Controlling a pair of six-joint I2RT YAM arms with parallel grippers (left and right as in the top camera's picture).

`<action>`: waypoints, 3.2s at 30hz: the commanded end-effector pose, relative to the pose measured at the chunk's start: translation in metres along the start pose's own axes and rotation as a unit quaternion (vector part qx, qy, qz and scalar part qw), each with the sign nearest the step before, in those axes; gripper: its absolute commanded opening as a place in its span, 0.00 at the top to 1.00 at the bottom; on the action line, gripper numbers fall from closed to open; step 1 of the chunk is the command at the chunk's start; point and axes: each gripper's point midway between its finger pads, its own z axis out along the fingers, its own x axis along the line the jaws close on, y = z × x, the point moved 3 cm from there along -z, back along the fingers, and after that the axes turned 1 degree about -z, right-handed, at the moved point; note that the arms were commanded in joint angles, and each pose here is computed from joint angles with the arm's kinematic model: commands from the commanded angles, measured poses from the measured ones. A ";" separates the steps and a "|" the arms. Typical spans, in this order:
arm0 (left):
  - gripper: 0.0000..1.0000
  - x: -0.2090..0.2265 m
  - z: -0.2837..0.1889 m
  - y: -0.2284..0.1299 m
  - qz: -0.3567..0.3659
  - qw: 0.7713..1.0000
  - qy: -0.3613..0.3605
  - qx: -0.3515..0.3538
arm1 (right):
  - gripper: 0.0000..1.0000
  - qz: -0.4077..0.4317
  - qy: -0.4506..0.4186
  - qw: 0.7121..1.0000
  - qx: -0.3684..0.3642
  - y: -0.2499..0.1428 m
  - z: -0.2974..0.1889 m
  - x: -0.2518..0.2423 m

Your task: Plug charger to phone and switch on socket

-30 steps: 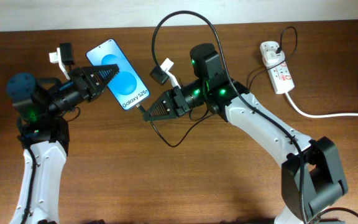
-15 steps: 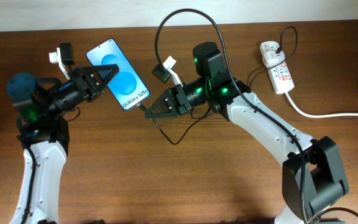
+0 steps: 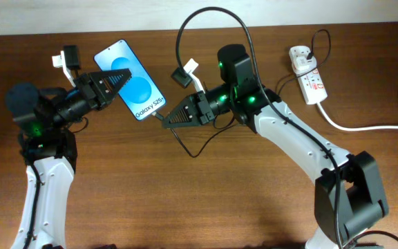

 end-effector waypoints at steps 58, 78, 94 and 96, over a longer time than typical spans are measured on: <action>1.00 0.010 0.001 0.010 -0.071 0.994 0.049 -0.064 | 0.96 0.131 -0.170 0.964 -0.157 0.038 -0.011 -0.056; 1.00 0.055 -0.021 0.006 -0.135 0.985 0.097 -0.055 | 0.95 0.185 -0.259 0.942 -0.106 -0.011 -0.018 -0.069; 1.00 0.055 -0.020 0.006 -0.138 0.984 0.095 -0.053 | 0.96 0.215 -0.134 0.966 -0.055 -0.016 0.018 0.002; 1.00 0.055 -0.020 0.006 -0.138 0.984 0.095 -0.053 | 0.96 0.206 -0.128 0.969 -0.051 -0.015 0.024 0.005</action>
